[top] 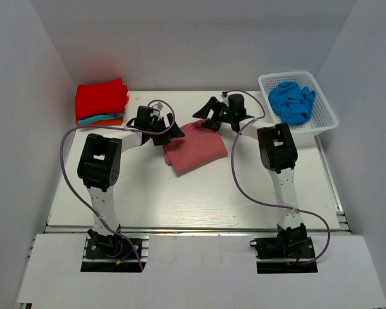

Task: Fold and stack the t-shirts
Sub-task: Smooth out wrinkles on the folded tshirt

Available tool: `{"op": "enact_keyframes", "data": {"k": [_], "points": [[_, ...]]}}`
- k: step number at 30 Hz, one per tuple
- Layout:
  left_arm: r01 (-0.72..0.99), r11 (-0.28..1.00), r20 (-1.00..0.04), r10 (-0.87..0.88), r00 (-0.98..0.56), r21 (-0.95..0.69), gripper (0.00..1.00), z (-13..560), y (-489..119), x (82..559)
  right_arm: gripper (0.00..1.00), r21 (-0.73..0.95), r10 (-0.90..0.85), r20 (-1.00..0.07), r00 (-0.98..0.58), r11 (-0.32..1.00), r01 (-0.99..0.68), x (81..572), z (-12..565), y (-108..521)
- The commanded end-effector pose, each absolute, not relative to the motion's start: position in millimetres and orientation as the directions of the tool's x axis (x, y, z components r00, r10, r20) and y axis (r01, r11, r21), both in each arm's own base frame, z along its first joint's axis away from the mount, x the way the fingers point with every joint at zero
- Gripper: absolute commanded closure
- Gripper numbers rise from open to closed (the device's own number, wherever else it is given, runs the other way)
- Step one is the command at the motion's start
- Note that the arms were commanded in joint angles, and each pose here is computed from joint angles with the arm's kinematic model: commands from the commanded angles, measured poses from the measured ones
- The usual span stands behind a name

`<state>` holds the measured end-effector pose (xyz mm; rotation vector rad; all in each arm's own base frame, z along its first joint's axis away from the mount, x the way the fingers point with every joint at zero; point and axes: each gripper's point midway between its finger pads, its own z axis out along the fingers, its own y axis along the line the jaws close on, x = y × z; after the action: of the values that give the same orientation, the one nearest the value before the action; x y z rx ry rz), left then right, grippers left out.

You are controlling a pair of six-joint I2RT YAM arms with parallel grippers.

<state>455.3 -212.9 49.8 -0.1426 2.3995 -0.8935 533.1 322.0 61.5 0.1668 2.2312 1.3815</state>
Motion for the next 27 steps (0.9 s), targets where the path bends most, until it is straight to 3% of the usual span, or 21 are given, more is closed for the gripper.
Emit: {"op": "enact_keyframes", "data": {"k": [1, 7, 14, 16, 17, 27], "points": [[0.06, 0.819, -0.474, -0.268, -0.839, -0.571, 0.0, 28, -199, 460, 0.1, 0.862, 0.435, -0.306, -0.847, 0.504, -0.053, 543, 30, 300], [0.122, 0.852, -0.552, -0.215, -0.805, -0.509, 0.0, 58, -196, 487, 0.1, 0.825, 0.406, -0.449, -0.796, 0.531, -0.195, 548, 95, 285], [0.187, 0.903, -0.691, -0.15, -0.707, -0.388, 0.0, 142, -187, 516, 0.1, 0.712, 0.339, -0.651, -0.679, 0.585, -0.39, 528, 181, 269], [0.173, 0.917, -0.686, -0.135, -0.715, -0.36, 0.0, 144, -184, 509, 0.1, 0.683, 0.323, -0.678, -0.661, 0.611, -0.401, 519, 181, 262], [0.173, 0.917, -0.67, -0.124, -0.732, -0.358, 0.0, 143, -186, 498, 0.1, 0.656, 0.339, -0.718, -0.608, 0.622, -0.427, 514, 210, 256], [0.089, 0.91, -0.491, -0.134, -0.861, -0.404, 0.0, 73, -180, 433, 0.1, 0.548, 0.278, -0.742, -0.61, 0.776, -0.313, 434, 173, 204]]}}
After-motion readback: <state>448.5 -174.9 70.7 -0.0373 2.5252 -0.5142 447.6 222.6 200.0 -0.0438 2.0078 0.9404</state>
